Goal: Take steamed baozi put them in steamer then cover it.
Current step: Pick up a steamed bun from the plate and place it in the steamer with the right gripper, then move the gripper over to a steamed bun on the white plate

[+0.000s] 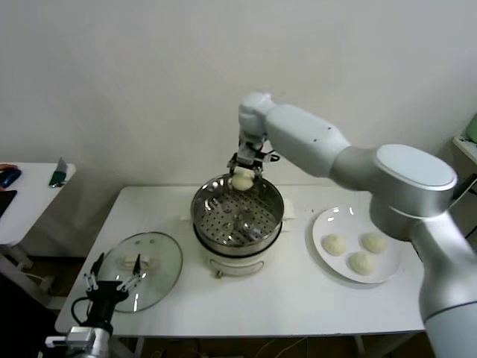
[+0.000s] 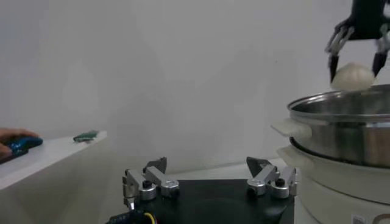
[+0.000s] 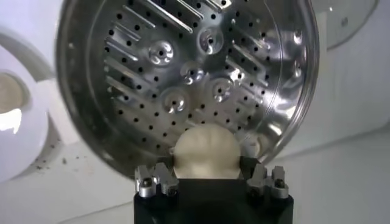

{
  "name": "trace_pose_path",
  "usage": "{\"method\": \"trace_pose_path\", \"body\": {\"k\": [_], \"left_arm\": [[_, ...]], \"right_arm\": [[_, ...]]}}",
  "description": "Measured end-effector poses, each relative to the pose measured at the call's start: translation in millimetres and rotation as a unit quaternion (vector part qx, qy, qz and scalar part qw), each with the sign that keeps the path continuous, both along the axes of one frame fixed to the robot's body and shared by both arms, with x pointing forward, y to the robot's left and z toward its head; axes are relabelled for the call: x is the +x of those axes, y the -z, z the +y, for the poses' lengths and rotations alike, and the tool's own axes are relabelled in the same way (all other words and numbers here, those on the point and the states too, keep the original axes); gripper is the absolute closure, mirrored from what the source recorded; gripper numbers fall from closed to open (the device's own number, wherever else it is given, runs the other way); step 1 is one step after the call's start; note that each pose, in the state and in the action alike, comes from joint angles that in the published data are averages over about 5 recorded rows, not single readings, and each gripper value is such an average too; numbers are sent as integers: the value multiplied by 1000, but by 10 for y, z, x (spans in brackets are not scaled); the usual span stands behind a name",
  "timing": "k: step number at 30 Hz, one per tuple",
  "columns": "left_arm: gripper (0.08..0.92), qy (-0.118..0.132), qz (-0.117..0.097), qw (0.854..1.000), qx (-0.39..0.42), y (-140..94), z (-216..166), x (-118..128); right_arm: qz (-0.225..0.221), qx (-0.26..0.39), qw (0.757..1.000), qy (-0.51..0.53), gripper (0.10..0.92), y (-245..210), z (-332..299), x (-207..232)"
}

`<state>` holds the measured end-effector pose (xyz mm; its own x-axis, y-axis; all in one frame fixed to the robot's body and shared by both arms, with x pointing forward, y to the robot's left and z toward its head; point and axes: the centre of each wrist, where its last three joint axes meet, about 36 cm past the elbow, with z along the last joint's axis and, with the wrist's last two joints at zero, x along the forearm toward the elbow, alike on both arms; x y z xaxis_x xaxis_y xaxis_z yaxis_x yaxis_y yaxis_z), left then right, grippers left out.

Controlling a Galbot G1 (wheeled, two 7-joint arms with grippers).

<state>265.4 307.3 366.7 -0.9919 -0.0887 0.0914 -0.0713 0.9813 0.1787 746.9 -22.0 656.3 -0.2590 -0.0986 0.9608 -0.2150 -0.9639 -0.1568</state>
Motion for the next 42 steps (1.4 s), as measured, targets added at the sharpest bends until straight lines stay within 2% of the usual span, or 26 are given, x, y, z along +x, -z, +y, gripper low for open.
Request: {"method": "trace_pose_path", "body": {"k": [18,24,34,42], "left_arm": [[177,1,3,1000,-3,2,5,-37],[177,3,5,1000,-5,7,-2,-57],[177,4,6,1000,-8,0,-39,-76],[177,2,2,1000,-4,-40,-31,-83]], "right_arm": [[-2,-46,998,-51,304,583,290,-90],[-3,-48,998,-49,219,679,271,-87],[-4,-39,998,-49,199,537,215,-74],[-5,4,1000,-12,200,48,-70,-47]]}}
